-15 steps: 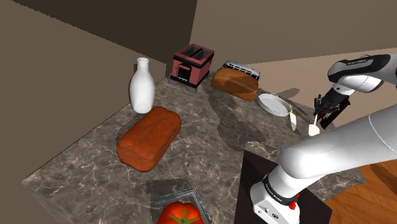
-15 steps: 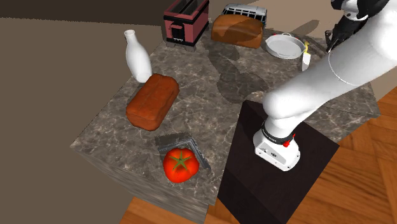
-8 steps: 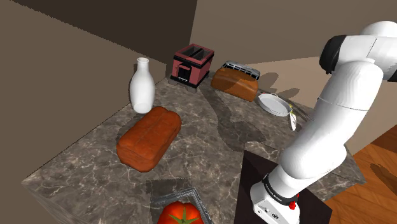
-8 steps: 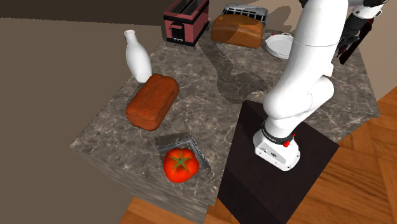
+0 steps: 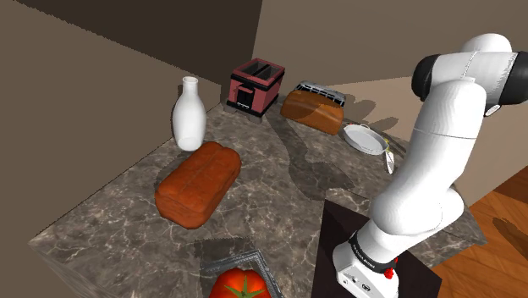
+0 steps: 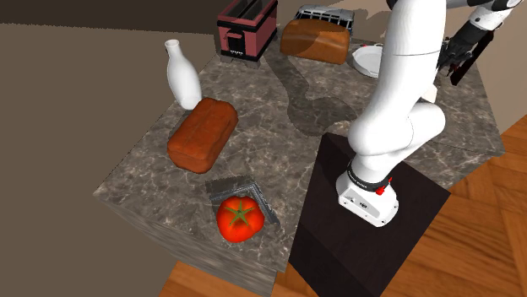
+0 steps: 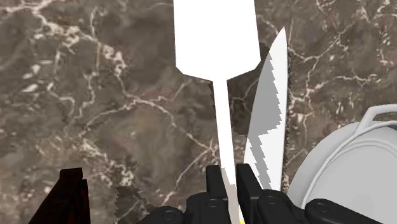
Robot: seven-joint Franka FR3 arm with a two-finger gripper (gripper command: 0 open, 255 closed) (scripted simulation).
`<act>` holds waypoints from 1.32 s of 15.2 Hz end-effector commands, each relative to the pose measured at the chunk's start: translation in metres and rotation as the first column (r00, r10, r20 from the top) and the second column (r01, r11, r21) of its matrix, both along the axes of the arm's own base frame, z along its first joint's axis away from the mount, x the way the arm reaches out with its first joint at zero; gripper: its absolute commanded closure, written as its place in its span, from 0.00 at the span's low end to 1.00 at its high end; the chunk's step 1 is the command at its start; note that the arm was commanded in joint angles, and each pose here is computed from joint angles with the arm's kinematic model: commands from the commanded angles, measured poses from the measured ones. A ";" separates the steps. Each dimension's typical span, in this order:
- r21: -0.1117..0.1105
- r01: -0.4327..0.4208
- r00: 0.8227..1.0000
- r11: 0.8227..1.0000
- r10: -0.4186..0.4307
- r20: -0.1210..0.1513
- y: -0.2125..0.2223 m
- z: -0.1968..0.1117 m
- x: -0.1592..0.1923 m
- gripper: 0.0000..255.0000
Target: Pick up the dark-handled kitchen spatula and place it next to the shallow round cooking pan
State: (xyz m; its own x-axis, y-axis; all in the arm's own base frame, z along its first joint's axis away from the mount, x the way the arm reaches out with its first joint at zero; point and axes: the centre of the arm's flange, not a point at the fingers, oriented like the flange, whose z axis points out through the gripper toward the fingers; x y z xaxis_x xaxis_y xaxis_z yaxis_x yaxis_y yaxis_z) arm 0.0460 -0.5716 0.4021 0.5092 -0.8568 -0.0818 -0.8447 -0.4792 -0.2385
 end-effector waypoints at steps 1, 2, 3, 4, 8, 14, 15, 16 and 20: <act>-0.247 0.031 0.989 0.969 -0.065 -0.131 -0.030 -0.014 -0.015 1.00; -0.247 0.031 0.989 0.969 -0.065 -0.131 -0.030 -0.019 -0.015 1.00; -0.247 0.031 0.989 0.969 -0.065 -0.131 -0.030 -0.025 -0.015 1.00; -0.247 0.031 0.989 0.969 -0.065 -0.131 -0.030 -0.030 -0.015 1.00; -0.247 0.031 0.989 0.969 -0.065 -0.131 -0.030 -0.051 -0.015 1.00; -0.247 0.031 0.989 0.969 -0.065 -0.131 -0.030 -0.069 -0.015 1.00; -0.247 0.031 0.989 0.969 -0.065 -0.131 -0.030 -0.069 -0.015 1.00; -0.247 0.031 0.989 0.969 -0.065 -0.131 -0.030 -0.069 -0.015 1.00; -0.245 0.031 0.989 0.969 -0.065 -0.131 -0.030 -0.079 -0.013 0.00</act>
